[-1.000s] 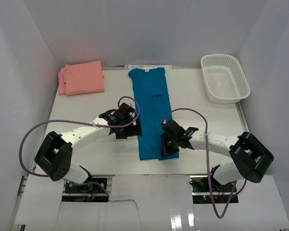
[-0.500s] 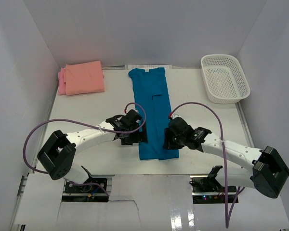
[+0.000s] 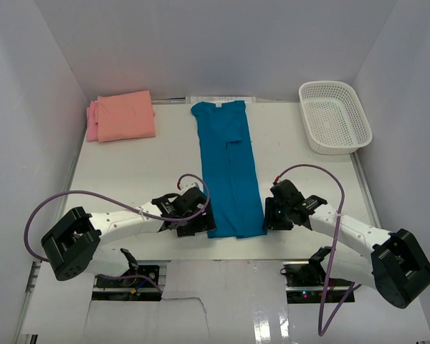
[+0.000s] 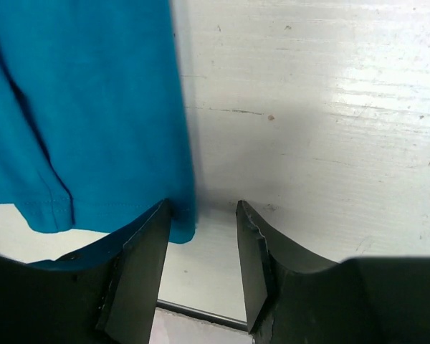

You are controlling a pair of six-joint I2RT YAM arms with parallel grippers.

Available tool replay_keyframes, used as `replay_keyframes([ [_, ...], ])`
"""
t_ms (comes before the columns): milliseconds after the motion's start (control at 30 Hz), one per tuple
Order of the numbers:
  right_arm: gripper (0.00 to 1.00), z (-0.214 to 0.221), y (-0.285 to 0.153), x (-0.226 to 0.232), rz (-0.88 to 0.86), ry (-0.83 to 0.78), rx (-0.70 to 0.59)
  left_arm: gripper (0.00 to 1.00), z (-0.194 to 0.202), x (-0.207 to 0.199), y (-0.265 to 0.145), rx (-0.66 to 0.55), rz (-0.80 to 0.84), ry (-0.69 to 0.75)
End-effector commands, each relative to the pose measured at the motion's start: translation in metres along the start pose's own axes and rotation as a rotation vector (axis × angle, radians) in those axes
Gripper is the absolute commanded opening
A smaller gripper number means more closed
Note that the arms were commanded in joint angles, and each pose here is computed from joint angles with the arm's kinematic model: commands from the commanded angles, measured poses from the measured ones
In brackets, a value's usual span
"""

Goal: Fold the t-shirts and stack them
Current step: Grab the bottom of the folded rectangular tshirt with both arms

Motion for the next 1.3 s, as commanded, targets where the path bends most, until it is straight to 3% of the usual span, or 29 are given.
replay_keyframes([
  [0, 0.48, 0.007, 0.005, 0.0, -0.051, -0.016, 0.039, 0.94, -0.005, -0.001, 0.008, -0.074, 0.032, -0.041],
  [267, 0.48, 0.017, 0.013, 0.009, -0.12, -0.016, 0.089, 0.94, -0.009, 0.0, 0.02, -0.101, -0.015, -0.011],
  [433, 0.42, 0.02, 0.015, 0.002, -0.089, -0.017, 0.098, 0.94, -0.005, -0.006, 0.023, -0.087, -0.014, 0.006],
  [633, 0.49, 0.021, 0.009, -0.006, -0.047, -0.023, 0.097, 0.93, -0.002, -0.011, 0.021, -0.081, 0.002, 0.016],
  [867, 0.5, 0.024, 0.004, -0.015, -0.008, -0.025, 0.095, 0.93, 0.001, -0.014, 0.021, -0.072, 0.008, 0.025],
  [1067, 0.32, 0.027, 0.007, -0.014, -0.019, -0.025, 0.106, 0.9, 0.004, -0.013, 0.022, -0.07, 0.002, 0.026],
  [1200, 0.32, 0.031, 0.012, -0.011, -0.04, -0.028, 0.128, 0.9, 0.005, -0.012, 0.024, -0.07, -0.005, 0.033],
  [1267, 0.24, 0.032, 0.014, -0.01, -0.049, -0.03, 0.137, 0.89, 0.006, -0.012, 0.024, -0.068, -0.007, 0.037],
])
Point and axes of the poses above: each gripper's point midway between its finger pads, its own y axis out along the fingers, its own x axis along the line the jaws close on, z = x × y, the point moved 1 cm from there along -y, back along the fingers, and after that the axes turned 5 degrees about y, right-handed, at the moved point
